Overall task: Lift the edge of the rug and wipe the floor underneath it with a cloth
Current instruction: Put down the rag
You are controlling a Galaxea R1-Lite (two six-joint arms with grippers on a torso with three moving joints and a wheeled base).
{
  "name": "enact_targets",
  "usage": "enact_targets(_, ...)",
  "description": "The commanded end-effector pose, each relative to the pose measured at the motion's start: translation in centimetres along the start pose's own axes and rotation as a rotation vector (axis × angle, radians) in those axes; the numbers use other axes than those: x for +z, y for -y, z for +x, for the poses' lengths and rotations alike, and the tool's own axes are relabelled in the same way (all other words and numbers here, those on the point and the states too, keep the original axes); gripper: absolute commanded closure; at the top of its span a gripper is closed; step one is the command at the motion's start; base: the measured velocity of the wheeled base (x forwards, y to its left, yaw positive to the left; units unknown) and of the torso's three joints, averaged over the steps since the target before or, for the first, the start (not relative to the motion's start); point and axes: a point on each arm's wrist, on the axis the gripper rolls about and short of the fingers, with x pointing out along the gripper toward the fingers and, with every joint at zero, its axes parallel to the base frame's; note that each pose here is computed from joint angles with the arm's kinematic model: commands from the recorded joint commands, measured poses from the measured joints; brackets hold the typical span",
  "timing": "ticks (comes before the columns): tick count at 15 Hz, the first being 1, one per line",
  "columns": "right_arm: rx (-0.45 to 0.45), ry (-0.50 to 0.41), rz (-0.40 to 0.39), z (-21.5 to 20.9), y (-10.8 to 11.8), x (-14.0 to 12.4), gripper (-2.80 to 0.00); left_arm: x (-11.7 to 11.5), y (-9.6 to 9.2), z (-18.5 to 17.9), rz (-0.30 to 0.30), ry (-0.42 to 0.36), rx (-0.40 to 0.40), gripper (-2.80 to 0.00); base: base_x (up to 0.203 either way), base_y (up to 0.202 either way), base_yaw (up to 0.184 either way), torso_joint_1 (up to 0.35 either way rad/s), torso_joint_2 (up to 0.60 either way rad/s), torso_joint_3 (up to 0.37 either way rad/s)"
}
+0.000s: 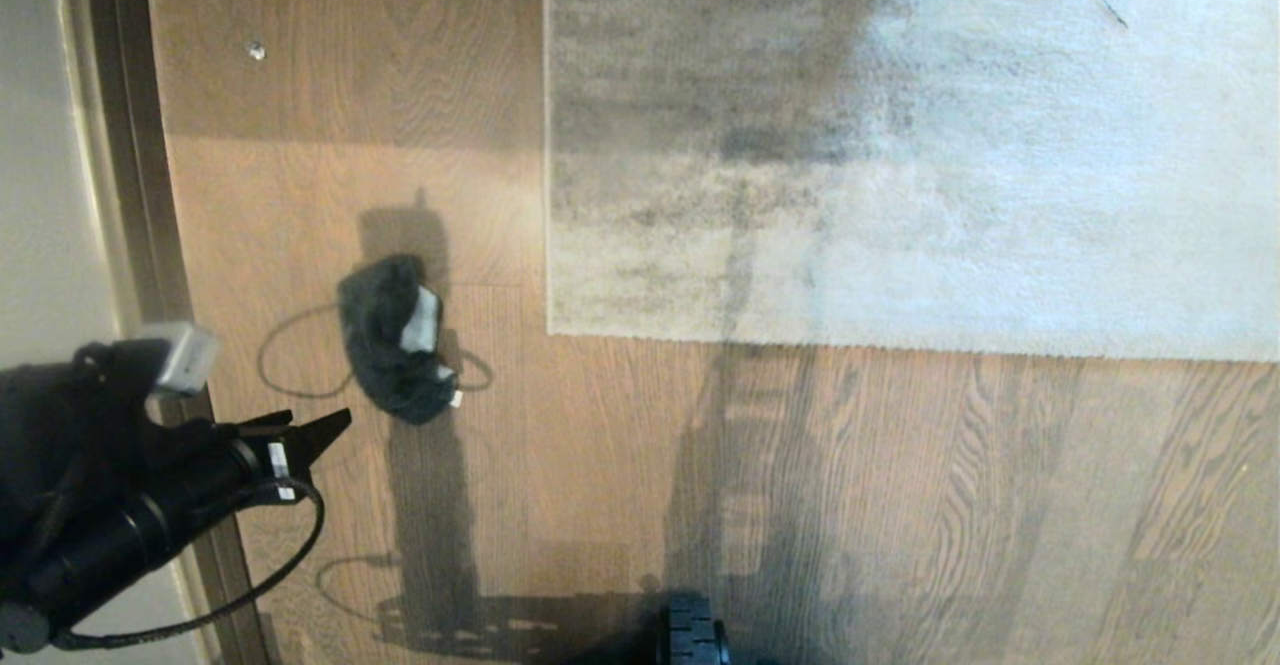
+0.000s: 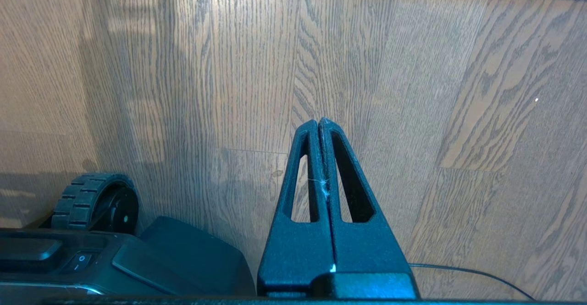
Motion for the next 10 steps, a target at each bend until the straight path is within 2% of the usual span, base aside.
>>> enact_targets(1,0.001,-0.002,-0.001,0.0,0.0,0.0,0.00,0.0,0.0,-0.1,0.000,0.004,-0.001,-2.80,0.000,0.000,0.000,0.000,0.00,0.000)
enact_targets(6,0.001,-0.002,-0.001,0.0,0.0,0.0,0.00,0.4,0.2,-1.4,0.002,0.053,-0.012,-2.80,0.000,0.000,0.000,0.000,0.00,0.000)
enact_targets(10,0.001,-0.002,-0.001,0.0,0.0,0.0,0.00,0.2,0.4,-4.0,0.003,0.107,-0.024,-2.80,0.000,0.000,0.000,0.000,0.00,0.000)
